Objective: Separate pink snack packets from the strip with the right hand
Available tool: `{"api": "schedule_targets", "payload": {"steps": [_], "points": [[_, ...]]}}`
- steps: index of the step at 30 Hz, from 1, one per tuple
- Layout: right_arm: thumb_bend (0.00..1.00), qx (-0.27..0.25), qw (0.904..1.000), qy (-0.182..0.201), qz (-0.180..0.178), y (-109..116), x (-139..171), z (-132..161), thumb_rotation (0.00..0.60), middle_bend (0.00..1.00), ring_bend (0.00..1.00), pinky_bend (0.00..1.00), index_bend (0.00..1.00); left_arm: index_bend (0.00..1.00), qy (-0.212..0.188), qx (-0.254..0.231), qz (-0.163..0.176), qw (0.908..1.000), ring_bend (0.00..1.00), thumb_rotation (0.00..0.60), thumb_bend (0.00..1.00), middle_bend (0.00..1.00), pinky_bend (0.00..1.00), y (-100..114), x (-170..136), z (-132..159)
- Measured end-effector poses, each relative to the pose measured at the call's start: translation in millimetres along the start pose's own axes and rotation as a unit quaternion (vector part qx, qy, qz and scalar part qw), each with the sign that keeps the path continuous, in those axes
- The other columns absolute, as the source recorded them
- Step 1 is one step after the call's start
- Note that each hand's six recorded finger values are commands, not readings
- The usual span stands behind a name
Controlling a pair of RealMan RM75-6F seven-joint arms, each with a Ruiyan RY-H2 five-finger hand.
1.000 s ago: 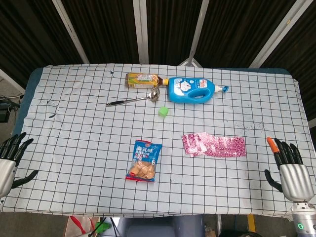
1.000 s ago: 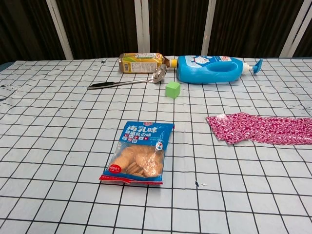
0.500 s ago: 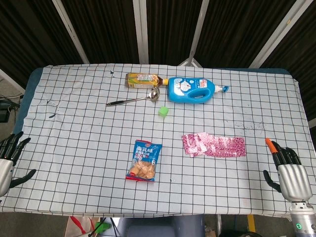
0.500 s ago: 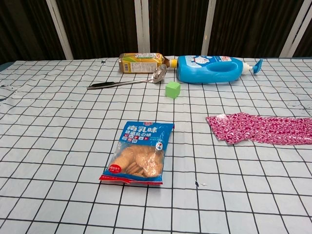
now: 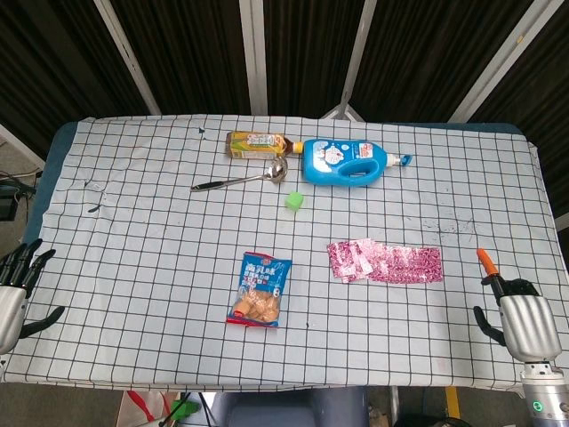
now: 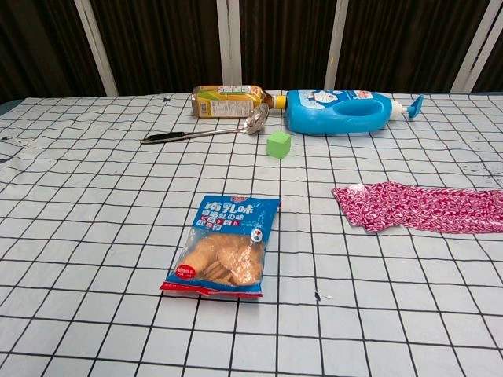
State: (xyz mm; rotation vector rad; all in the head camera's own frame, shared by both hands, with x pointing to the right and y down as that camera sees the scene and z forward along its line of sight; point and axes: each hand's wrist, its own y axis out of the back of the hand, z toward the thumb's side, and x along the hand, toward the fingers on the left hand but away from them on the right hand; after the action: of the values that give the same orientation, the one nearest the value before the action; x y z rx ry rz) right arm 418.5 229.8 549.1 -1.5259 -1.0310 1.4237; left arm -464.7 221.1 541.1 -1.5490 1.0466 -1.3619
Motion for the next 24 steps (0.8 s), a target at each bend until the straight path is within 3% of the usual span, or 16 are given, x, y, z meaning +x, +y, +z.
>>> {"api": "schedule_targets", "payload": {"steps": [8,18,24], "points": [[0.47,0.013,0.9989,0.04,0.021,-15,-6,25,0.6,0.6,0.64,0.46,0.08,0.13,0.008,-0.002,0.021,0.9997,0.0,0.6,0.27,0.02,0.11,7,2,-5],[0.78,0.057,0.9859,0.122,0.099,-51,-31,86,0.6,0.81,0.8,0.59,0.13,0.13,0.013,0.0,0.018,0.9998,0.0,0.6,0.28,0.02,0.11,4,4,-7],[0.83,0.066,0.9788,0.142,0.132,-71,-50,117,0.6,0.83,0.82,0.6,0.14,0.13,0.016,0.003,0.017,0.9997,0.0,0.6,0.27,0.02,0.11,4,6,-9]]}}
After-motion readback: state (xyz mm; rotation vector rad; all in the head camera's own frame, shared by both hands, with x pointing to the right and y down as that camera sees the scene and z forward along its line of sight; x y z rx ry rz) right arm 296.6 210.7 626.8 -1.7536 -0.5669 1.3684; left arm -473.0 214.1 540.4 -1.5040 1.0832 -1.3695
